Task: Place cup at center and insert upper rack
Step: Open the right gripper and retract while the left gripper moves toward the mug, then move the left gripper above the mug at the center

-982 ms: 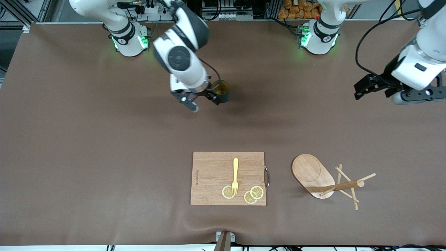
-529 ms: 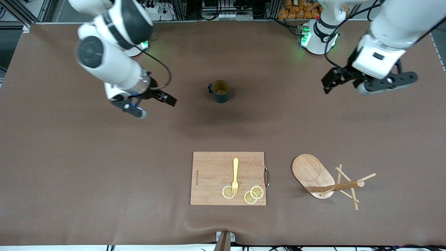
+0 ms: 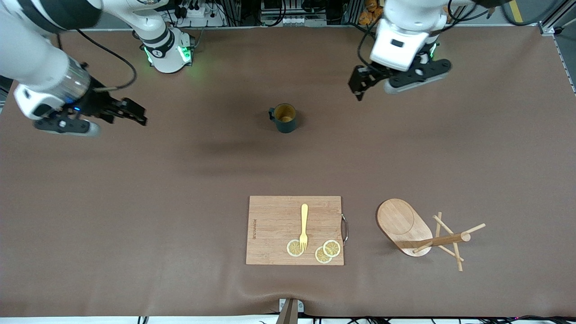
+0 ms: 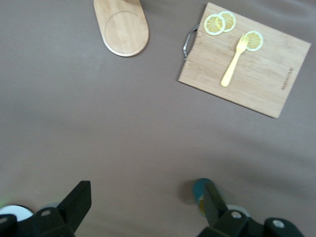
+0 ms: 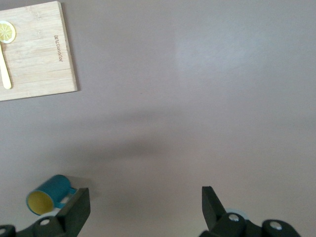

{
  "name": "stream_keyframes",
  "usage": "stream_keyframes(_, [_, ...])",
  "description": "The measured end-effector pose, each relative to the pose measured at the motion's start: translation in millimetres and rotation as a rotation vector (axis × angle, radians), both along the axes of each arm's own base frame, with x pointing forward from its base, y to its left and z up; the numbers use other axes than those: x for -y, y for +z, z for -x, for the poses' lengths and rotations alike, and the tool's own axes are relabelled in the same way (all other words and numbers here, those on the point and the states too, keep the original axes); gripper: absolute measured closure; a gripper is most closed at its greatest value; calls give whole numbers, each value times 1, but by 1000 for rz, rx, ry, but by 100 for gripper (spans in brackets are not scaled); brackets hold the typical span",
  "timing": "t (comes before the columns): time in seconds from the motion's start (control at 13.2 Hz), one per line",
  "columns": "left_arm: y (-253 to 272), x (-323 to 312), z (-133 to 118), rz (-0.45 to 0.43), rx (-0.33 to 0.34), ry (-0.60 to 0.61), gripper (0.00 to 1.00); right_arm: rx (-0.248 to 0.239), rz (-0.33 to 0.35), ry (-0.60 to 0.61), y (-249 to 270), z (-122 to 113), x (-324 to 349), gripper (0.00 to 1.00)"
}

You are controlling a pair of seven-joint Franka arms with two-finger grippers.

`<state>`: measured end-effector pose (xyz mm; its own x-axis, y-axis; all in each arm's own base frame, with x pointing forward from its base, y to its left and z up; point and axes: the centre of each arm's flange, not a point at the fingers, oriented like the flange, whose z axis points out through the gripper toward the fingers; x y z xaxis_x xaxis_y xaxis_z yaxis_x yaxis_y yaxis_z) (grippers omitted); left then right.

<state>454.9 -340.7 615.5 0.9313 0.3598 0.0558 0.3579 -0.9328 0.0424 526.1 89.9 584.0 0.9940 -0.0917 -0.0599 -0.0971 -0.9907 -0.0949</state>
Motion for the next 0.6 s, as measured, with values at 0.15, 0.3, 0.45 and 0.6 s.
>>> stream_keyframes(0.15, [-9, 37, 18, 10, 15, 57, 0, 10, -6, 45, 11, -2, 41, 0])
stream_keyframes(0.3, [-17, 80, 49, 13, 26, 122, 0, 3, -11, 51, 17, -1, 73, 0])
stream_keyframes(0.45, [-29, 124, 83, 4, 60, 177, 0, 0, -14, 54, 26, 4, 83, 0])
stream_keyframes(0.6, [-46, 162, 109, -11, 100, 208, 0, 9, -14, 55, 38, 9, 84, 0])
